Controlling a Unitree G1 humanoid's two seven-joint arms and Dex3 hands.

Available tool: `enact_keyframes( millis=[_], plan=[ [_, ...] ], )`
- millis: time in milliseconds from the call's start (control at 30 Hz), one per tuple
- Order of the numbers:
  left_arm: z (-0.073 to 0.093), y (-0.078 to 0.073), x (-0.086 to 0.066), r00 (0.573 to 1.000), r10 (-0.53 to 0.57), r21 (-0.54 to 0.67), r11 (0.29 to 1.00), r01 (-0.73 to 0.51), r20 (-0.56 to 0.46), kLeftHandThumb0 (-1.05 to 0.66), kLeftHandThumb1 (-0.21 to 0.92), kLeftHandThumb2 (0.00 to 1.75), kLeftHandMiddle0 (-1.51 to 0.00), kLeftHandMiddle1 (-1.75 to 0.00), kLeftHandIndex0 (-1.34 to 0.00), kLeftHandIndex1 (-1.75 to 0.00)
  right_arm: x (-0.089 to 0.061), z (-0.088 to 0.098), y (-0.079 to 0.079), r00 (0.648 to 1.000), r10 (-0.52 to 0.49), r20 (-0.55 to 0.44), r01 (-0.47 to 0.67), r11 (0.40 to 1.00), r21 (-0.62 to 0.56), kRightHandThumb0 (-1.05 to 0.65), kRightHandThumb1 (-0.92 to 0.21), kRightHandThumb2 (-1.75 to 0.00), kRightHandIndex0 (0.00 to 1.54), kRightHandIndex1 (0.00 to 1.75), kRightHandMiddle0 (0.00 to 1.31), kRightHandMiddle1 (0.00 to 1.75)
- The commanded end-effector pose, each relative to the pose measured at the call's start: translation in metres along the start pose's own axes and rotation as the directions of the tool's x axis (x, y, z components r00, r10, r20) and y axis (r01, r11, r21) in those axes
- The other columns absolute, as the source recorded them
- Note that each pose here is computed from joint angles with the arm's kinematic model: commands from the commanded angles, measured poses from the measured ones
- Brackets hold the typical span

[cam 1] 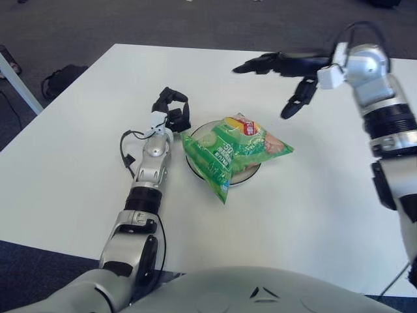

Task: Put the snack into the plate.

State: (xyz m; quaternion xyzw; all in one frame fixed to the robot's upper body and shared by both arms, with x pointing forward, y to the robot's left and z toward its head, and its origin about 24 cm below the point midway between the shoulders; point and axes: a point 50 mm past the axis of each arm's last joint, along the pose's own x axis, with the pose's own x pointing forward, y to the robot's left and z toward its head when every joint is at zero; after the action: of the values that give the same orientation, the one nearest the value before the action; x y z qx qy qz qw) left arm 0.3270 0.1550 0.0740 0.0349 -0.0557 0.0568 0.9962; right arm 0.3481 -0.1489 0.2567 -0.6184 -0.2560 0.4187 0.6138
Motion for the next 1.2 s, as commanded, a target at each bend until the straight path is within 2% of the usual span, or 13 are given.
enact_keyframes(
  millis=[0,100,167,267,367,433,600,767,833,933,1000,1033,1167],
  plan=[
    [-0.002,0.004,-0.002,1.0,0.005,0.008,1.0,-0.005,-0.007,-0.42,0.51,1.07,-1.25,-1.75,-0.46,-1.75,0.001,0.005,-0.007,1.0,-0.001,-0.018,0.0,0.999,-0.046,-0.94,-0.64,-0.5,0.0,0.0,0.0,0.03],
    [-0.001,0.007,-0.003,1.0,0.011,0.006,1.0,-0.011,-0.003,-0.42,0.51,1.07,-1.25,-1.75,-0.46,-1.75,-0.006,0.005,0.0,0.999,-0.022,-0.038,0.017,0.992,-0.125,-0.97,-0.69,-0.46,0.0,0.0,0.0,0.01],
    [-0.001,0.008,-0.003,1.0,0.015,0.005,1.0,-0.015,-0.001,-0.42,0.51,1.07,-1.25,-1.75,-0.46,-1.75,-0.01,0.005,0.004,0.998,-0.033,-0.048,0.025,0.989,-0.149,-1.01,-0.8,-0.35,0.0,0.0,0.0,0.0],
    [-0.002,0.012,-0.004,1.0,0.022,0.005,1.0,-0.022,-0.001,-0.42,0.51,1.07,-1.25,-1.75,-0.46,-1.75,-0.021,-0.002,0.006,0.995,-0.038,-0.092,0.027,0.993,-0.118,-1.04,-0.88,-0.29,0.02,0.01,0.0,0.0],
    [-0.002,0.016,-0.004,1.0,0.027,0.008,1.0,-0.027,0.001,-0.42,0.51,1.07,-1.25,-1.75,-0.46,-1.75,-0.041,-0.021,0.014,0.981,-0.047,-0.188,0.043,0.999,-0.021,-1.04,-0.91,-0.31,0.05,0.02,0.0,0.0],
    [-0.002,0.018,-0.005,1.0,0.03,0.01,0.999,-0.03,0.002,-0.42,0.51,1.07,-1.25,-1.75,-0.46,-1.75,-0.048,-0.03,0.02,0.971,-0.057,-0.233,0.063,0.998,0.021,-1.05,-0.91,-0.32,0.06,0.02,0.0,0.0],
    [-0.004,0.026,-0.006,0.999,0.04,0.013,0.999,-0.04,0.001,-0.42,0.51,1.07,-1.24,-1.75,-0.46,-1.75,-0.051,-0.032,0.042,0.948,-0.103,-0.302,0.137,0.986,0.095,-1.05,-0.92,-0.34,0.1,0.04,0.03,0.02],
    [-0.006,0.031,-0.008,0.999,0.046,0.01,0.999,-0.046,-0.003,-0.42,0.51,1.07,-1.24,-1.75,-0.46,-1.75,-0.055,-0.037,0.047,0.897,-0.208,-0.391,0.268,0.958,0.105,-0.99,-0.92,-0.26,0.19,0.06,0.0,0.42],
    [-0.007,0.033,-0.008,0.999,0.048,0.011,0.999,-0.048,-0.005,-0.42,0.51,1.07,-1.24,-1.75,-0.46,-1.75,-0.055,-0.038,0.051,0.887,-0.221,-0.406,0.292,0.949,0.121,-0.97,-0.92,-0.24,0.21,0.06,0.0,0.49],
    [-0.009,0.036,-0.01,0.998,0.06,0.011,0.998,-0.06,-0.015,-0.42,0.51,1.07,-1.24,-1.75,-0.46,-1.75,-0.058,-0.039,0.066,0.856,-0.27,-0.442,0.379,0.908,0.181,-0.91,-0.92,-0.25,0.29,0.11,0.0,0.68],
    [-0.01,0.037,-0.01,0.998,0.065,0.008,0.998,-0.065,-0.022,-0.42,0.51,1.07,-1.25,-1.75,-0.46,-1.75,-0.058,-0.039,0.07,0.829,-0.307,-0.467,0.444,0.87,0.217,-0.87,-0.92,-0.25,0.33,0.14,0.0,0.77],
    [-0.011,0.037,-0.011,0.997,0.066,0.007,0.998,-0.066,-0.025,-0.42,0.51,1.08,-1.25,-1.75,-0.46,-1.75,-0.059,-0.039,0.071,0.815,-0.322,-0.481,0.474,0.848,0.235,-0.84,-0.9,-0.27,0.33,0.22,0.0,0.83],
    [-0.013,0.038,-0.013,0.997,0.068,-0.009,0.998,-0.069,-0.037,-0.42,0.5,1.08,-1.25,-1.75,-0.47,-1.75,-0.059,-0.035,0.078,0.733,-0.4,-0.551,0.641,0.678,0.361,-0.73,-0.78,-0.47,0.24,0.6,0.0,0.96]
  ],
)
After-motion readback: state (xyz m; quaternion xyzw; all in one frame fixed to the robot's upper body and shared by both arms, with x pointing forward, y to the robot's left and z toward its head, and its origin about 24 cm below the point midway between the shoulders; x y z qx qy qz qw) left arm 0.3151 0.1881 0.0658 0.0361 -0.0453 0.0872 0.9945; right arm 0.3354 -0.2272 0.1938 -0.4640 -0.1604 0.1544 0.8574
